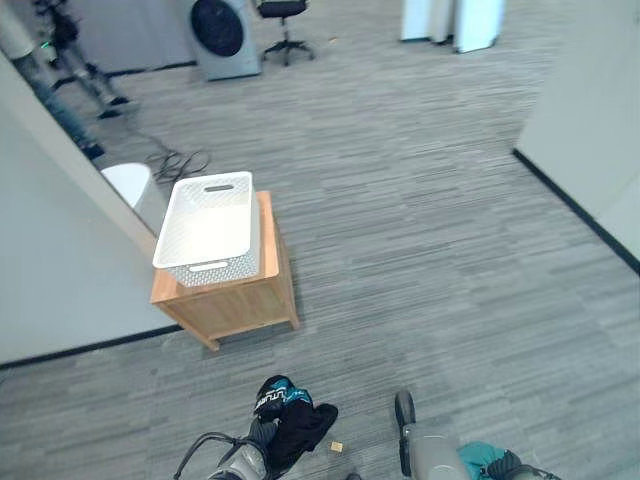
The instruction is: Tidy up the quilt and then pick up the clothes from the bed and put them into the laundry hamper.
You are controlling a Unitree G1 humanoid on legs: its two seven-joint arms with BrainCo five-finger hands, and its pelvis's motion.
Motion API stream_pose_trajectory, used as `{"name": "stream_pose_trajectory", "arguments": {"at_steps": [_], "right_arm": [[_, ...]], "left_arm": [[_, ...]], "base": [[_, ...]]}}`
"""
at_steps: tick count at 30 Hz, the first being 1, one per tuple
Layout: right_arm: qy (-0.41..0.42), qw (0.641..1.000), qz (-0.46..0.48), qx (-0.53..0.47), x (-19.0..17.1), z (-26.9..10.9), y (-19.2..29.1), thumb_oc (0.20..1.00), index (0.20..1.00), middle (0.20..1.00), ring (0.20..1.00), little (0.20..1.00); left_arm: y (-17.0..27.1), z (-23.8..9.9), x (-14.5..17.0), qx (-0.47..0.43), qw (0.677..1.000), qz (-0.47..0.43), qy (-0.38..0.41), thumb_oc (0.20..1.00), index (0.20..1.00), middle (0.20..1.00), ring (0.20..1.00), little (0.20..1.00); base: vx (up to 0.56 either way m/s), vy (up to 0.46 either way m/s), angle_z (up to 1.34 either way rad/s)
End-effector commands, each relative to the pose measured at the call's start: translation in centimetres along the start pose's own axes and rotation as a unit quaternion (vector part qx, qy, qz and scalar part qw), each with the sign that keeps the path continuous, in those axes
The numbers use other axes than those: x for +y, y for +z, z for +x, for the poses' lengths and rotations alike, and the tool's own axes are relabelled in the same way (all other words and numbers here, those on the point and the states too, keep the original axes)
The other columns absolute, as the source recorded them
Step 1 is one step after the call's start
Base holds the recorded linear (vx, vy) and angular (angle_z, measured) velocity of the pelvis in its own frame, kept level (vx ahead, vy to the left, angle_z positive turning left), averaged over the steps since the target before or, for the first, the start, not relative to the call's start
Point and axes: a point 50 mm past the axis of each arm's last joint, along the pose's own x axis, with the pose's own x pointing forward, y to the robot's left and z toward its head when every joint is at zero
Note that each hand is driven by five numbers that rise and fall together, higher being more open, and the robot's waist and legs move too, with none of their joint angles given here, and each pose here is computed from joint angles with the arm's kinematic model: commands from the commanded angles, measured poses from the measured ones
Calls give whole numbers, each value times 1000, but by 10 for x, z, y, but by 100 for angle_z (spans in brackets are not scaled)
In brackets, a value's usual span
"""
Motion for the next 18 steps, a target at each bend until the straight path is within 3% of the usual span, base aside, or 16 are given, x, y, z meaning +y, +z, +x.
{"name": "stream_pose_trajectory", "arguments": {"at_steps": [1, 9, 15, 18], "right_arm": [[-19, 1000, -15, -12, -15, 3, 10, 200, 200, 200, 200, 200], [-33, 996, -68, -55, -27, 4, 35, 200, 200, 200, 200, 200], [-38, 995, -84, -47, -29, 5, 28, 200, 200, 200, 200, 200], [-25, 997, -70, -29, -23, 4, 15, 200, 200, 200, 200, 200]], "left_arm": [[5, 1, 6, -16, 1000, 10, 15, 200, 200, 200, 200, 200], [-2, 1, 11, 1, 998, -44, 42, 200, 200, 200, 200, 200], [-6, -1, 3, 2, 998, -48, 36, 200, 200, 200, 200, 200], [-44, -8, -10, 71, 996, -53, 12, 200, 200, 200, 200, 200]], "base": [[566, -326, 88], [391, -290, 45], [508, -11, 86], [702, 89, 38]]}}
